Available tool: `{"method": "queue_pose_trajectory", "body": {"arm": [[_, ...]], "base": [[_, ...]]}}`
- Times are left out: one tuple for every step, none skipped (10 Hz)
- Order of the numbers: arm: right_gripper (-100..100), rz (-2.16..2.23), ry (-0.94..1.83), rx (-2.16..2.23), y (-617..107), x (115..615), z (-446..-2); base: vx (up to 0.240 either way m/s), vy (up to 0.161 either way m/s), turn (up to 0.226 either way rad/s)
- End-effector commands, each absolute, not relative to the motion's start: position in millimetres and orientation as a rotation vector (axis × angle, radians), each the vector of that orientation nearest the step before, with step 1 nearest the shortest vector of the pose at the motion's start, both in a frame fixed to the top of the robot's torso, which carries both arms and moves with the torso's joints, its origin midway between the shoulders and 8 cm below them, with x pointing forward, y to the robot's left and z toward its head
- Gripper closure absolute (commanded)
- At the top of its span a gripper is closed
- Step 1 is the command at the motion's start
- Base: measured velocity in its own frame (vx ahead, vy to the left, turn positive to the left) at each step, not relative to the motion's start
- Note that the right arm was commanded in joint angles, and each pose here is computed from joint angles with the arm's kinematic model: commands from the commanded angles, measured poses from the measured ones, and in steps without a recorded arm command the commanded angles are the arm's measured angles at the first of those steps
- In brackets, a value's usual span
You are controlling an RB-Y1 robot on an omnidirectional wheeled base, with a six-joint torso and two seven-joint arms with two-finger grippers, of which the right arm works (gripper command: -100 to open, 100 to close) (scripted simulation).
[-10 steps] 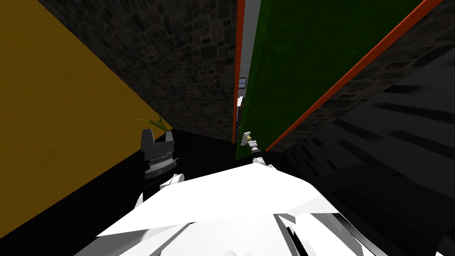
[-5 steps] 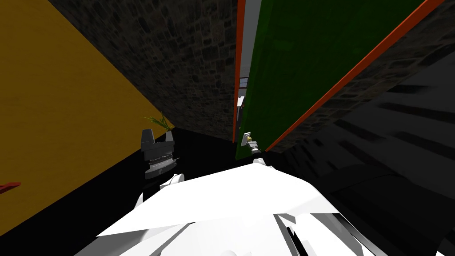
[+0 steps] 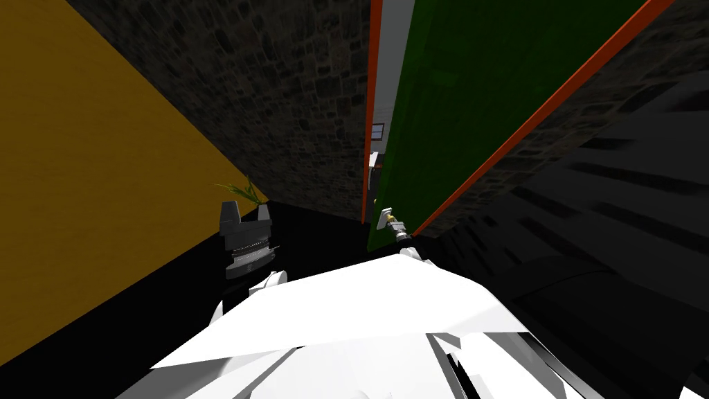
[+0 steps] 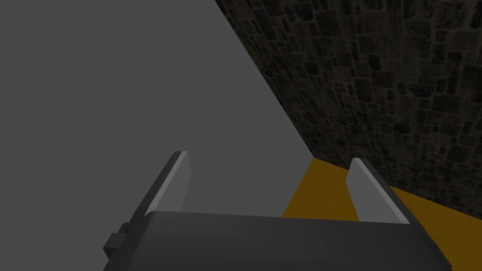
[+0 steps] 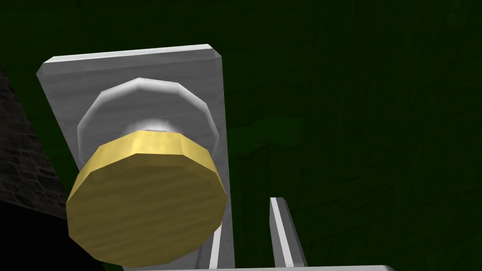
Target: Pull the door open
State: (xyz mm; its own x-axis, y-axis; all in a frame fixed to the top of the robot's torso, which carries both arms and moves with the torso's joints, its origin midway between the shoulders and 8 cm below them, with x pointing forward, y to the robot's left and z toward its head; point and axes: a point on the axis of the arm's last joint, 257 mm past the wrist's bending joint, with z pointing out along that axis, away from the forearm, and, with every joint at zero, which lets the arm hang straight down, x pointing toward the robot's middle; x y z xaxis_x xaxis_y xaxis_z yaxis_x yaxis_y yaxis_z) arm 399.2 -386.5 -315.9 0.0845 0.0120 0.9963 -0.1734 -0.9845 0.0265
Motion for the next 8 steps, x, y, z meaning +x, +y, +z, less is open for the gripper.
{"method": "queue_pose_trajectory", "body": {"arm": [[-100,2.073,-0.159,2.193,-376.3,405.7,-303.1],[-100,2.071,-0.161,2.201,-378.2,405.1,-301.9],[-100,2.070,-0.162,2.208,-380.0,404.4,-300.8],[-100,2.069,-0.163,2.215,-381.6,403.9,-299.6],[-100,2.068,-0.164,2.221,-382.9,403.3,-298.6],[-100,2.067,-0.164,2.231,-384.9,402.5,-296.9],[-100,2.067,-0.164,2.231,-384.9,402.5,-296.9],[-100,2.066,-0.165,2.236,-385.8,402.2,-296.2]], "base": [[0.010,0.005,0.017],[0.012,0.006,-0.011],[0.026,0.018,-0.034],[0.027,0.028,-0.035],[0.029,0.029,-0.033],[0.035,0.037,-0.037],[0.024,0.023,-0.018],[0.021,0.008,0.000]]}}
